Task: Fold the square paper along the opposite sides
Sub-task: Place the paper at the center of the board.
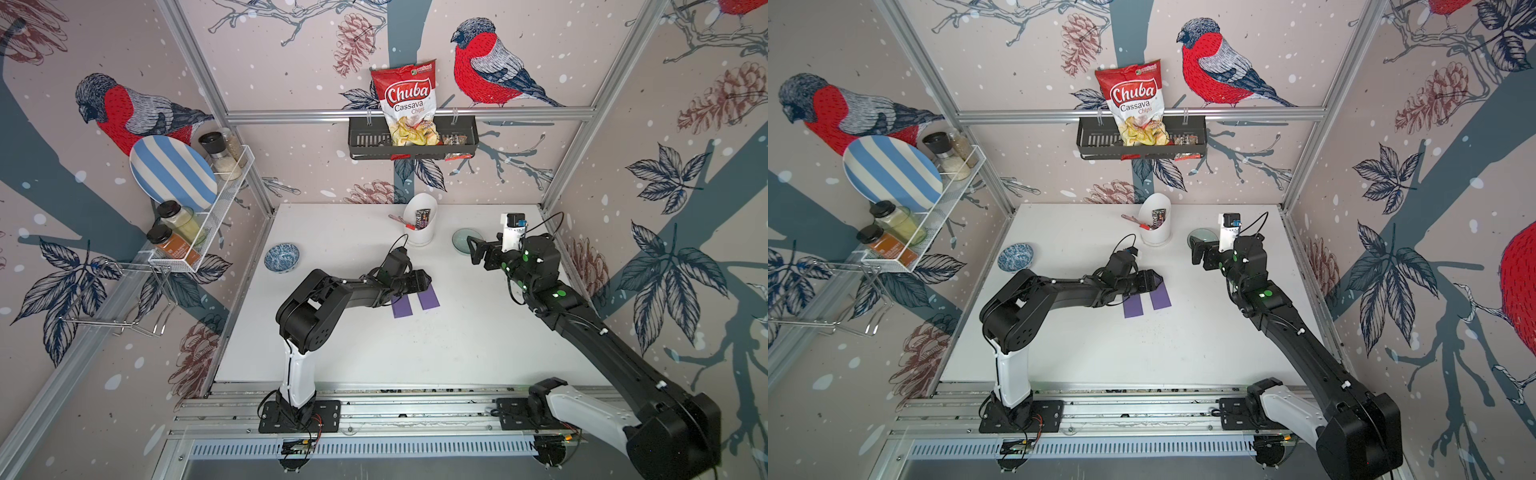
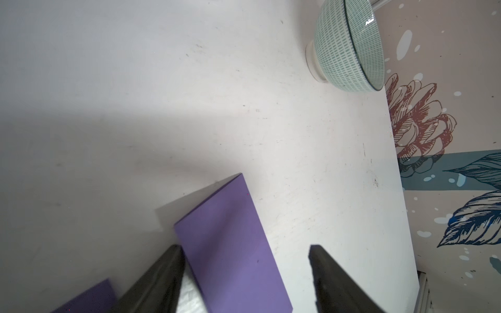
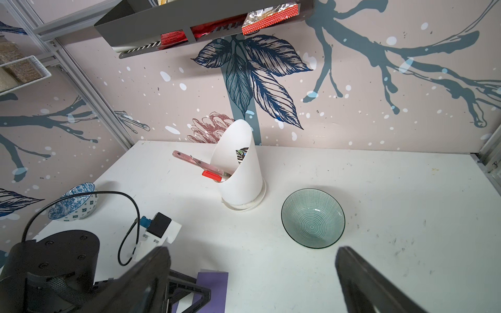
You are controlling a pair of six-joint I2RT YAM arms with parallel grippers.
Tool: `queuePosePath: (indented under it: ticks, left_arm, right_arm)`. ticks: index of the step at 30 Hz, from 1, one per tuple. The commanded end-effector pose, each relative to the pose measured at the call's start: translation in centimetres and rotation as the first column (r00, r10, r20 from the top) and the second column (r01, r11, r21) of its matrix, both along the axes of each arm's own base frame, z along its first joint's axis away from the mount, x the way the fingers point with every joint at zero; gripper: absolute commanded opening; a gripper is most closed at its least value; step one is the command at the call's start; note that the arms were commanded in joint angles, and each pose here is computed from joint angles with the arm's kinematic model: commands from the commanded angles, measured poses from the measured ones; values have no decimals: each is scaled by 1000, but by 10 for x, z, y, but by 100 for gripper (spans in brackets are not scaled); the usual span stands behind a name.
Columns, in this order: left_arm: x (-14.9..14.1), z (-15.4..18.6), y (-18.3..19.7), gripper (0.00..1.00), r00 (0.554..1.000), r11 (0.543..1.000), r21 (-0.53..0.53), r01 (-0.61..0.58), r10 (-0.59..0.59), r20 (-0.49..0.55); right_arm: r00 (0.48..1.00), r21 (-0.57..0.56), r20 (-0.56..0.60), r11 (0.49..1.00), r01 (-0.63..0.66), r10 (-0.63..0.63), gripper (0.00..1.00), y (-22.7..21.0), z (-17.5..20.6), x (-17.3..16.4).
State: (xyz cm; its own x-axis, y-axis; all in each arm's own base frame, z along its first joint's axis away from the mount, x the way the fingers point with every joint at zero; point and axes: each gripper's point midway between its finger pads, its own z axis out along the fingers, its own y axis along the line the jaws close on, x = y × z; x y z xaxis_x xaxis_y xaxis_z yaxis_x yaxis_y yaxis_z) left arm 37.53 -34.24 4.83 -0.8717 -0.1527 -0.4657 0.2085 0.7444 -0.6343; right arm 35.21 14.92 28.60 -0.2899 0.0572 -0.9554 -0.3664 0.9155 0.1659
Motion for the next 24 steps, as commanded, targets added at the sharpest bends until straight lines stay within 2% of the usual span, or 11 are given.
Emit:
queuePosePath:
  ticks: [1,3,9,13,15,17,19,22,23,24]
  left_arm:
    - [3,0,9,88,1000,995,99,-18,16,18]
    - [9,9,11,95,999,990,136,-28,23,45]
    - [33,53,21,96,983,967,236,-92,51,174]
    - [53,124,37,96,927,944,273,-187,77,366]
    - [59,168,57,96,866,918,283,-280,114,487]
    - [58,211,88,96,773,872,274,-406,168,612]
    - [50,251,128,96,660,823,226,-522,221,718]
    - [35,279,189,96,533,784,107,-611,308,788]
    - [30,274,205,96,518,781,85,-619,324,792]
    - [25,275,228,96,477,760,46,-648,359,802]
  right_arm:
    - [1000,22,5,1000,-10,10,100,2,4,-1]
    - [1000,22,4,1000,-12,12,100,2,5,-1]
    - [1000,29,1,999,-26,26,100,4,4,-2]
    - [1000,24,-9,1000,5,-5,100,-2,0,1]
    - [998,20,-16,998,64,-64,100,-12,-4,6]
    - [987,10,-25,987,160,-160,100,-31,-10,13]
    - [955,3,-40,956,294,-294,100,-60,-21,20]
    - [884,18,-57,884,466,-465,100,-107,-43,25]
    - [856,28,-58,856,516,-514,100,-122,-49,24]
    - [825,36,-54,824,565,-563,100,-139,-58,23]
